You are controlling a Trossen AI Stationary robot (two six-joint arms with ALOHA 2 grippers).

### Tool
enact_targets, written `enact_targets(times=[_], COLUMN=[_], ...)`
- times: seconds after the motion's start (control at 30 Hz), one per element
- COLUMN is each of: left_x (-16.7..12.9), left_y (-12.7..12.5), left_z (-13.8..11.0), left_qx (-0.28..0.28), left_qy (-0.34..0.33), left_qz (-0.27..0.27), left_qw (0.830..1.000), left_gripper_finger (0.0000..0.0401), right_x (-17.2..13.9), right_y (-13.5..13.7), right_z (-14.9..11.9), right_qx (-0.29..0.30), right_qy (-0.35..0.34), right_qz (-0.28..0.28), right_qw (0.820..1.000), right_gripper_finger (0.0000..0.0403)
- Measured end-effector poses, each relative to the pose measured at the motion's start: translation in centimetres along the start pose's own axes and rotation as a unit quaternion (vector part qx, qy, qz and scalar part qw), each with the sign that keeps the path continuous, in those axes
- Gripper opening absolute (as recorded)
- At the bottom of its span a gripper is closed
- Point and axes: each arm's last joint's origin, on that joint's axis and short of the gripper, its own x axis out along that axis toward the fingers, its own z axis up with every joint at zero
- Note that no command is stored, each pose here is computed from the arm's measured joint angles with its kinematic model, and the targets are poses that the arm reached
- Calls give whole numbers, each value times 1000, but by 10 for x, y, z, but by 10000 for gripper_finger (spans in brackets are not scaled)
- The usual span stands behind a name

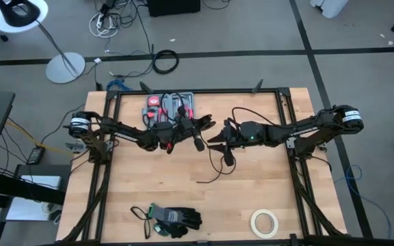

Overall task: Coil cords
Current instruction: Coil the black wire cable into the black spool

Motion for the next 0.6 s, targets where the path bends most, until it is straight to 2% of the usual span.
enact_targets(times=[0.27, 0.6], left_x=[3, 3], left_y=[-6, -8], left_z=[9, 12], left_qx=[17, 12], left_qy=[-9, -13], left_qz=[9, 15], left_qw=[1000, 1000], left_gripper_finger=[0, 0], right_x=[0, 0], right_y=[0, 0], right_z=[0, 5], right_qx=[-3, -5], right_qy=[-1, -24], right_qz=[-8, -7], right_qw=[1000, 1000], right_gripper_finger=[114, 112])
